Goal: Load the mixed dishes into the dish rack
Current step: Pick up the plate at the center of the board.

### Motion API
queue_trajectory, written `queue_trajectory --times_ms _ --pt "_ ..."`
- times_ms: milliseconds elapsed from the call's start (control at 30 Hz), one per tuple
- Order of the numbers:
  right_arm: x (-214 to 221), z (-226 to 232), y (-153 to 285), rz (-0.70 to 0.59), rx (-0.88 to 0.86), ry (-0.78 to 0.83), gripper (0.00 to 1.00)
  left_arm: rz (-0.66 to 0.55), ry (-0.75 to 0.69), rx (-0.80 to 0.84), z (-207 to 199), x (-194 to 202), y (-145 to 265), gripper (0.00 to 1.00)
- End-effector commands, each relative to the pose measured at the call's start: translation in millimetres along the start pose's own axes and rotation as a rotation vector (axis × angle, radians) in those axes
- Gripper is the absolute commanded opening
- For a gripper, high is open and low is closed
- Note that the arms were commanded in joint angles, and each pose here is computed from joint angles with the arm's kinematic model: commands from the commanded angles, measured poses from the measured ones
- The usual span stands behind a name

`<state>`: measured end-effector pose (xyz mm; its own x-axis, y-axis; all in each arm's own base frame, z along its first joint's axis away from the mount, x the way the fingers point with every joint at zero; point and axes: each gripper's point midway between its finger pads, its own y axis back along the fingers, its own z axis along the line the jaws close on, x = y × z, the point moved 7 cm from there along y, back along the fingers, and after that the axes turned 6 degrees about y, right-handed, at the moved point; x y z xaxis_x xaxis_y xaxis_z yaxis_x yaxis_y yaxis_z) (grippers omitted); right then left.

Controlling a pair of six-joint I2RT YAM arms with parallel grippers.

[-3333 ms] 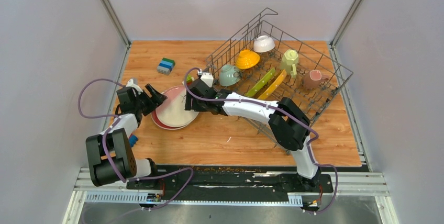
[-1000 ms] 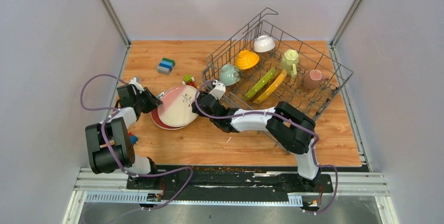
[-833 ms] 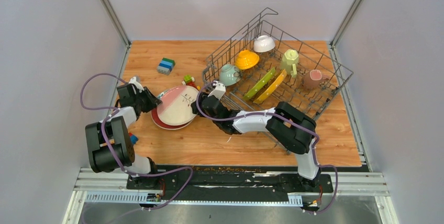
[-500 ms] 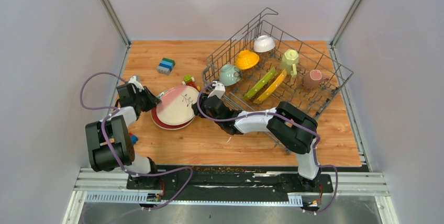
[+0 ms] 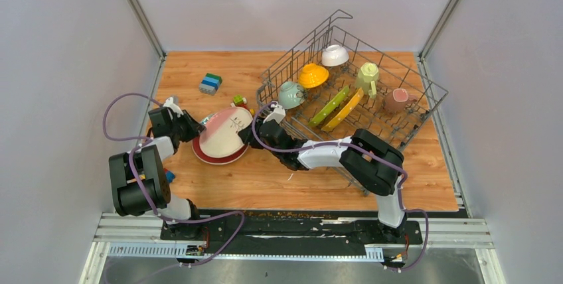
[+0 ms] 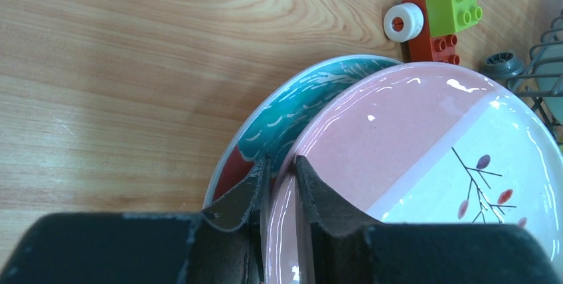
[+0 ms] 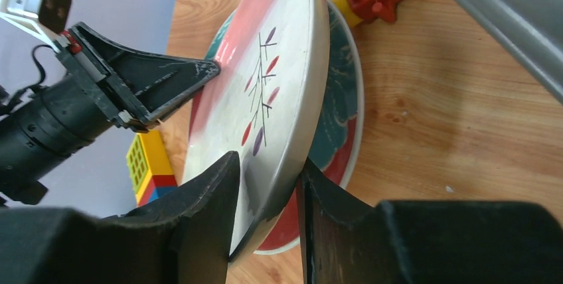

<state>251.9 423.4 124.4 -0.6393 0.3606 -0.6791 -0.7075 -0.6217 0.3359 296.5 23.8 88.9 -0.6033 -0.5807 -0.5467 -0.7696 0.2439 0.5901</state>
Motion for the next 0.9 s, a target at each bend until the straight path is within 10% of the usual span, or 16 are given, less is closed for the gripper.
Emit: queue_trajectory --times_ms 0,367,533,867 --pt "-27.3 77.6 16.7 -0.045 -0.313 -0.134 0.36 0.133 0.064 0.103 -13.4 29.4 5.7 0.24" --pt "-28.7 73.5 13.6 -0.037 -0.234 -0.093 0.32 0.121 0.058 0.107 -15.6 29.0 9.6 0.23" --pt "-36.1 78.6 14.0 -0.022 -0.189 -0.036 0.09 0.113 0.056 0.126 -18.7 27.0 10.5 0.24" --pt "-75.0 84.1 44.5 -0.136 -0.12 0.146 0.0 -0.022 0.042 0.064 -32.1 4.9 34.3 0.63"
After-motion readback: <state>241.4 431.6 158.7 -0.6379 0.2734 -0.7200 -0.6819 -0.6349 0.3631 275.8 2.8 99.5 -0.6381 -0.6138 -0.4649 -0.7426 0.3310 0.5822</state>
